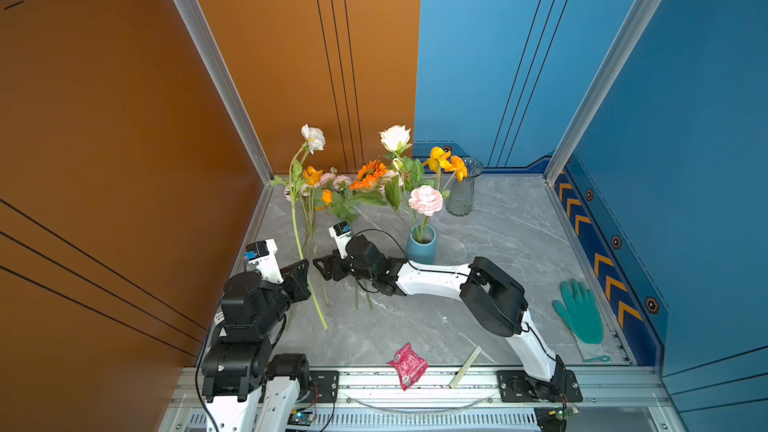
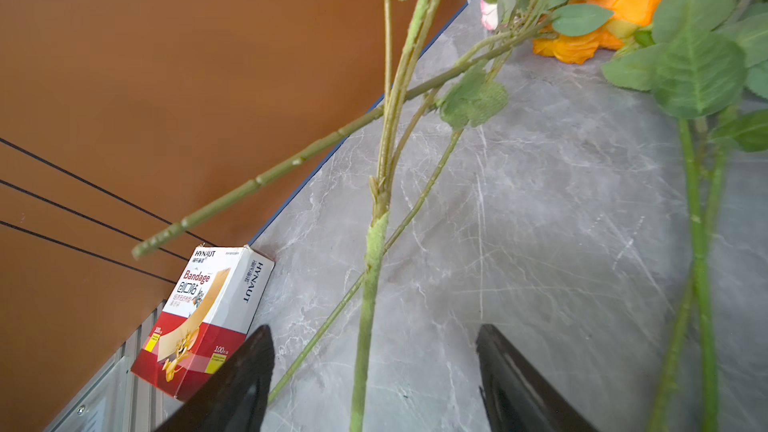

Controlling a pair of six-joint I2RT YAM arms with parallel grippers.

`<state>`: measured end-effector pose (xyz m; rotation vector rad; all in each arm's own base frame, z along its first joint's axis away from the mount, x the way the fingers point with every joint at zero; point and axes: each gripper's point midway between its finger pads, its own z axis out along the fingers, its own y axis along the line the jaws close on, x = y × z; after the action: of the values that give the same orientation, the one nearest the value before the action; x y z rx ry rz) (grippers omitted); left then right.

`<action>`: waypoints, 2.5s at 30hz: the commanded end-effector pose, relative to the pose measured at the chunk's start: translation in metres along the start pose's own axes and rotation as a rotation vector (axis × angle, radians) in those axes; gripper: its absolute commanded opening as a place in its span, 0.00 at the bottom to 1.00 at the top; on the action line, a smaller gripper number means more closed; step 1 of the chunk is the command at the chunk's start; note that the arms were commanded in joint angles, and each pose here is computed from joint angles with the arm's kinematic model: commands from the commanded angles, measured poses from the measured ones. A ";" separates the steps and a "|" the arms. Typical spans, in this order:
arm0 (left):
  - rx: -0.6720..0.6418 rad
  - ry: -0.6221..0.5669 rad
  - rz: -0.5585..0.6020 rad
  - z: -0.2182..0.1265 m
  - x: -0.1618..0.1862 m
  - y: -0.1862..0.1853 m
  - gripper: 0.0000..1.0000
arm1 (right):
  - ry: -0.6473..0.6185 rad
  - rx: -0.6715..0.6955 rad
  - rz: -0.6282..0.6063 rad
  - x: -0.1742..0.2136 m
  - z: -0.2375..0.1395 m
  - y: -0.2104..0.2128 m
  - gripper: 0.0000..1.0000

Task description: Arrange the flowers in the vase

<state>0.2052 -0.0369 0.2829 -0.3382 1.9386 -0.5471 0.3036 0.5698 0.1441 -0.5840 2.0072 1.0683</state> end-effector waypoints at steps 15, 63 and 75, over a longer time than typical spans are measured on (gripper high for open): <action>0.072 -0.065 -0.011 -0.003 -0.014 -0.014 0.00 | 0.077 0.005 0.083 0.010 0.017 -0.009 0.00; 0.309 -0.180 -0.016 0.013 -0.043 -0.051 0.00 | 0.229 0.046 0.090 0.044 0.021 -0.014 0.00; 0.238 -0.198 0.116 0.043 -0.067 -0.039 0.00 | 0.127 0.091 0.019 0.016 -0.016 0.000 0.00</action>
<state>0.2781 -0.0520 0.3047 -0.2519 1.7674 -0.7365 0.2775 0.5713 0.1058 -0.6262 2.2243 1.0164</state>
